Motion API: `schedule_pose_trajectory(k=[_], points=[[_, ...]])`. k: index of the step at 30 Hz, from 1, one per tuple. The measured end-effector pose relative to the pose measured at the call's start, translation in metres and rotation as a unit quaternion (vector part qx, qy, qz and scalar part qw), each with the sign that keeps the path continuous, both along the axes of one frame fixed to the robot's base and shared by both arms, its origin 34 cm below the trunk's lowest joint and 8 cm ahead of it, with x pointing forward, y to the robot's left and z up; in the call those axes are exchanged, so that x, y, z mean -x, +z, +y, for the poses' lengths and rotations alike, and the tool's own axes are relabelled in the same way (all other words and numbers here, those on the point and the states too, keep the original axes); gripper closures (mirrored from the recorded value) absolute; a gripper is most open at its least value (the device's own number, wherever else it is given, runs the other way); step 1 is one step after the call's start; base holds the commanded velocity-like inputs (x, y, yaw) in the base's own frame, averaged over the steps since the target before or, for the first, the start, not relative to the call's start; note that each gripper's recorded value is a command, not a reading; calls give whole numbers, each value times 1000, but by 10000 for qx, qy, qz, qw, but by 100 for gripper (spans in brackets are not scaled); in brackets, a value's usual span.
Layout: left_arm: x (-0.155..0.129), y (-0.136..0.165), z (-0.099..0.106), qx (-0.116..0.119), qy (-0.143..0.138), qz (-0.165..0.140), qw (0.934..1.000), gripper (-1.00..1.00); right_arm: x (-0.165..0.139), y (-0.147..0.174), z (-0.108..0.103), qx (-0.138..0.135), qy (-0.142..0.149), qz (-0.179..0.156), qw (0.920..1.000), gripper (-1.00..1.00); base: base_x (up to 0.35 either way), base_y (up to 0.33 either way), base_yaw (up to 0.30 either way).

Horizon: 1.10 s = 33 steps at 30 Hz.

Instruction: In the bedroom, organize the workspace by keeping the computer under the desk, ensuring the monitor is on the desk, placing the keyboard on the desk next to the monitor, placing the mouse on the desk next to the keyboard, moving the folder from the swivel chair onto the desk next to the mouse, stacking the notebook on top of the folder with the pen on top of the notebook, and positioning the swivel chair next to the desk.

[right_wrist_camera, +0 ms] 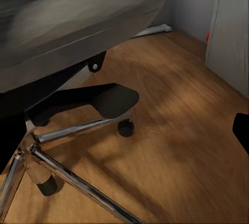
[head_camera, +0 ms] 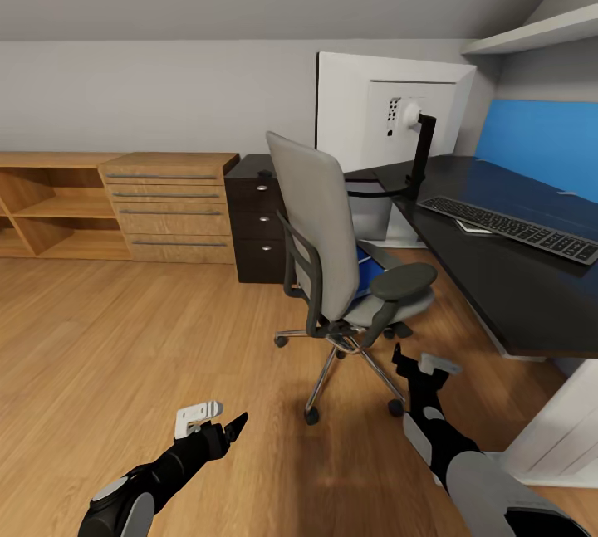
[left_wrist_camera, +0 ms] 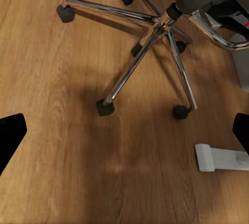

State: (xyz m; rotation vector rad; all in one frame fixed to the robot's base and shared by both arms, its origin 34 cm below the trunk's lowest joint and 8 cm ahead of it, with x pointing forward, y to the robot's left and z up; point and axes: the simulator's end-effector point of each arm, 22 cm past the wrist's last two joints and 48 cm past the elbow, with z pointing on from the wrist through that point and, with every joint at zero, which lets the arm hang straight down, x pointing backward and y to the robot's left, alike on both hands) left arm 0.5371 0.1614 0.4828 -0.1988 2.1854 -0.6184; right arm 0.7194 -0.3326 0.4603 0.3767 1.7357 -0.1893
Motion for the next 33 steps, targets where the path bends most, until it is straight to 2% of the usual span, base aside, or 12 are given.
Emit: schedule_pose_trajectory(k=[10, 28, 33], points=[[1, -3, 0, -2, 1, 32, 10000, -100, 2, 5, -5, 49, -147, -107, 9998, -100, 13, 0, 0], [2, -5, 0, -12, -9, 56, 10000, -100, 2, 6, -4, 47, -155, -136, 9998, -100, 151, 0, 0], [2, -6, 1, -31, -9, 62, 10000, -100, 3, 5, -5, 14, -203, -140, 9997, -100, 3, 0, 208]])
